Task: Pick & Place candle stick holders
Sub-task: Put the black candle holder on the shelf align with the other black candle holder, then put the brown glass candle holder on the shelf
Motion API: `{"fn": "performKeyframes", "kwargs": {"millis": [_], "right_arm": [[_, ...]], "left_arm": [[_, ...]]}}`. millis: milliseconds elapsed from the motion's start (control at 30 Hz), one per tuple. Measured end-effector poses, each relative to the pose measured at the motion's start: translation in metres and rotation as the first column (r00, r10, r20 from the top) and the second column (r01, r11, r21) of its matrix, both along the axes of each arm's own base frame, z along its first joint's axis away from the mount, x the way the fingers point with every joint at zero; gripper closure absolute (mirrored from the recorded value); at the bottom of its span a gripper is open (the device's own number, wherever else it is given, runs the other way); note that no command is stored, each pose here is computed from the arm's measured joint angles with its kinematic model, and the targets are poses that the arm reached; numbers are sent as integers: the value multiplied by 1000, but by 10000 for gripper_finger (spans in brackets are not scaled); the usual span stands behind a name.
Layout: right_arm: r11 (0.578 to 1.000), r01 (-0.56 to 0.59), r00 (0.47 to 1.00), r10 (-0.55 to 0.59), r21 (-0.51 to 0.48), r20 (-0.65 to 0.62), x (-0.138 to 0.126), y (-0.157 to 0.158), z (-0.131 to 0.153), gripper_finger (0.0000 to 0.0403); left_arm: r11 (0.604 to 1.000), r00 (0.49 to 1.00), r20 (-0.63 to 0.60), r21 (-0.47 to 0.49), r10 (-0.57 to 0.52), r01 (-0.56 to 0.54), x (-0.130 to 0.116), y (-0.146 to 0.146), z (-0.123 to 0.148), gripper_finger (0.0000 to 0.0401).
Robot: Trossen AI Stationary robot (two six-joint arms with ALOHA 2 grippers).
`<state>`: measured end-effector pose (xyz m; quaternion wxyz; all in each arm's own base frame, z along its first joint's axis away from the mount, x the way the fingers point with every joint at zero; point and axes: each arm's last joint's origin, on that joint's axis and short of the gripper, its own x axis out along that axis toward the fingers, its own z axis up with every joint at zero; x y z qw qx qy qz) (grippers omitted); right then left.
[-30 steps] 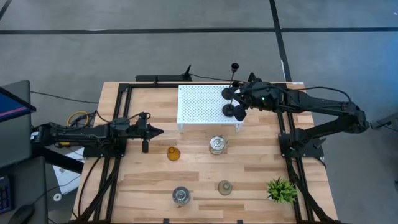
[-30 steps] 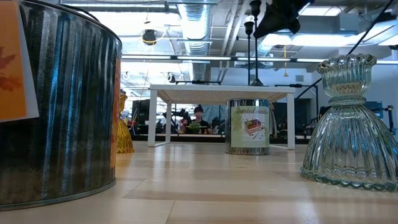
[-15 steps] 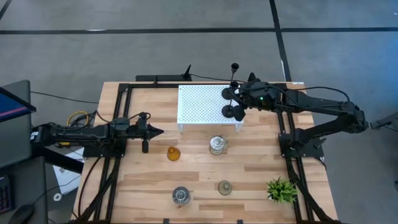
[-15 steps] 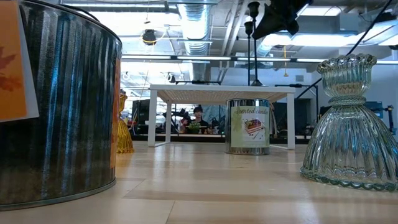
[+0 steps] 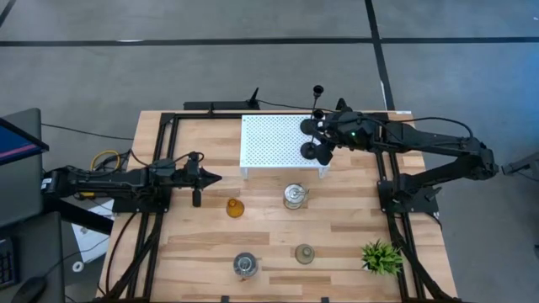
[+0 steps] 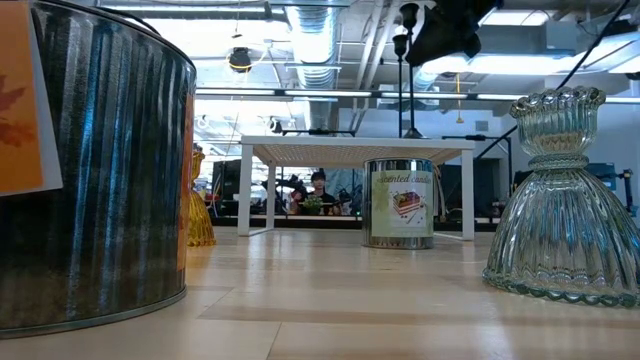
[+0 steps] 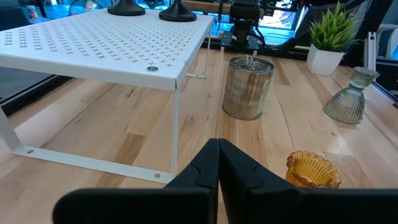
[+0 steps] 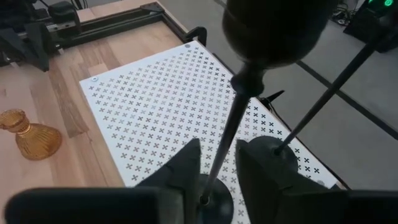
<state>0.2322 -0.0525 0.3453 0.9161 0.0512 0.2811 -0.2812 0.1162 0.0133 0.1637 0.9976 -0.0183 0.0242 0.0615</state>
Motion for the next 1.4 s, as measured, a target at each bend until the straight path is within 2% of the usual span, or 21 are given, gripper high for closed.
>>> {"fn": "performKeyframes", "kwargs": {"millis": [200, 367, 533, 700, 900, 1067, 1233, 1400], "right_arm": [[1000, -1, 1000, 1, -5, 28, -6, 1, 6, 255], [999, -19, 998, 21, -31, 64, -22, 5, 18, 218], [999, -29, 996, 31, -33, 84, -47, 11, 28, 201], [999, -37, 995, 38, -8, 89, -74, 20, 34, 201], [991, -41, 994, 28, 130, 104, -96, 32, 32, 219], [970, -41, 999, 41, 241, 7, -102, 43, 17, 245], [961, -94, 989, 120, 260, -85, -93, 56, -17, 294], [947, -214, 970, 235, 239, -63, -81, 74, -49, 373]], "left_arm": [[1000, 1000, 0, 0, 0, 0, 0, 0, 0, 395], [1000, 1000, 0, 0, 0, 0, 0, 0, 0, 395], [1000, 1000, 0, 0, 0, 0, 0, 0, 0, 395], [1000, 1000, 0, 0, 0, 0, 0, 0, 0, 395], [1000, 1000, 0, 0, 0, 0, 0, 0, 0, 395], [1000, 1000, 0, 0, 0, 0, 0, 0, 0, 395], [1000, 1000, 0, 0, 0, 0, 0, 0, 0, 395], [1000, 1000, 1, 0, 0, 0, 0, 0, 0, 395]]}}
